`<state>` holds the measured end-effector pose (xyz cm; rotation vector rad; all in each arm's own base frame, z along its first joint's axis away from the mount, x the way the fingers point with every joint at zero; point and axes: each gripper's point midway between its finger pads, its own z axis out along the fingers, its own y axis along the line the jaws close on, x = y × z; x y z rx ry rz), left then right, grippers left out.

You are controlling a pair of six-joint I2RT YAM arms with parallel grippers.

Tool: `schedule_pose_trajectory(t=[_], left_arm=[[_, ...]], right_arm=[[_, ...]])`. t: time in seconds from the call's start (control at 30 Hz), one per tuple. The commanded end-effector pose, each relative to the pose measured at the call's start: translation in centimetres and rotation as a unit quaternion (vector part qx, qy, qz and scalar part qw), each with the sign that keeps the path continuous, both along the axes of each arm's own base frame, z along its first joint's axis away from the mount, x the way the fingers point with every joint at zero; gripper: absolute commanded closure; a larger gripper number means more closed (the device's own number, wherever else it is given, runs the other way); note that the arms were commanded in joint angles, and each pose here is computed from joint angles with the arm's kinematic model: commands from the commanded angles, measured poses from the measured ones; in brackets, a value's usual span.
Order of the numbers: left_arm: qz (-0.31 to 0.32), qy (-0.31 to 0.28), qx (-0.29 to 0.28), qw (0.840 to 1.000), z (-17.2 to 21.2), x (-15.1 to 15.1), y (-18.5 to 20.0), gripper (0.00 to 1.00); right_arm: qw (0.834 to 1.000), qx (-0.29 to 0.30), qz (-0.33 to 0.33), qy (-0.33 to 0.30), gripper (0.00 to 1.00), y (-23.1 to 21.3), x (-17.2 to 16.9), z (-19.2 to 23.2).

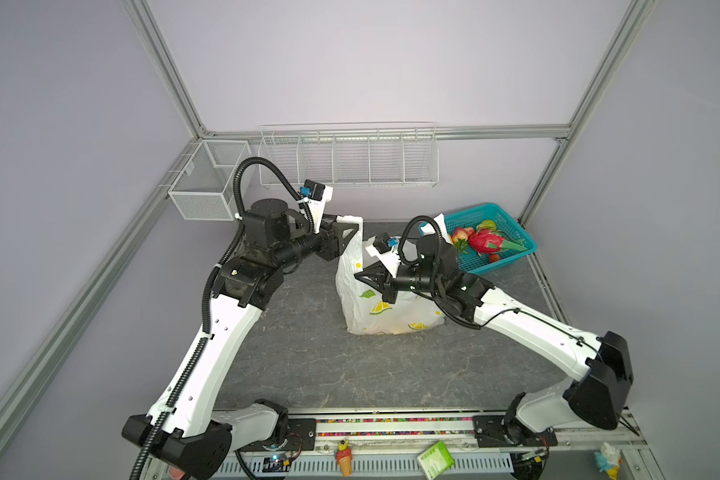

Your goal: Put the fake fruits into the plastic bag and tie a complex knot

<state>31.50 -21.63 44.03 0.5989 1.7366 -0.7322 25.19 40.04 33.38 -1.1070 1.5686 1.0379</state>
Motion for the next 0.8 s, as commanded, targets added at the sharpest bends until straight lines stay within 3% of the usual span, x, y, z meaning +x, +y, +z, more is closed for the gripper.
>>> schedule_pose_trajectory(t=[0.0, 0.2, 0.27, 0.43, 0.63, 0.67, 0.77], left_arm=[[0.003, -0.024, 0.004, 1.000, 0.7, 0.6, 0.0, 0.57], [0.018, -0.027, -0.011, 0.999, 0.9, 0.4, 0.6, 0.89], [0.026, -0.025, -0.023, 0.999, 1.0, 0.1, 0.9, 1.00], [0.040, -0.011, -0.061, 0.997, 0.6, -0.7, 1.5, 1.00], [0.038, -0.001, -0.102, 0.994, 0.6, -1.6, 1.7, 1.00], [0.042, 0.000, -0.106, 0.993, 0.7, -1.7, 1.8, 1.00], [0.048, 0.002, -0.115, 0.992, 0.9, -2.0, 2.2, 1.00]], right_arm=[[1.000, 0.003, -0.001, -0.011, 0.93, -0.7, -0.3, 0.5], [1.000, -0.008, -0.016, -0.014, 0.92, -1.1, 0.1, 0.0], [0.999, -0.015, -0.028, -0.016, 0.87, -1.4, 0.5, -0.1], [0.995, -0.037, -0.082, -0.045, 0.45, -2.9, 1.7, -0.2], [0.996, -0.003, -0.074, -0.052, 0.04, -2.1, 1.8, 1.4], [0.997, 0.009, -0.065, -0.051, 0.02, -1.7, 1.7, 1.9], [0.996, 0.039, -0.054, -0.051, 0.12, -0.8, 1.8, 3.0]])
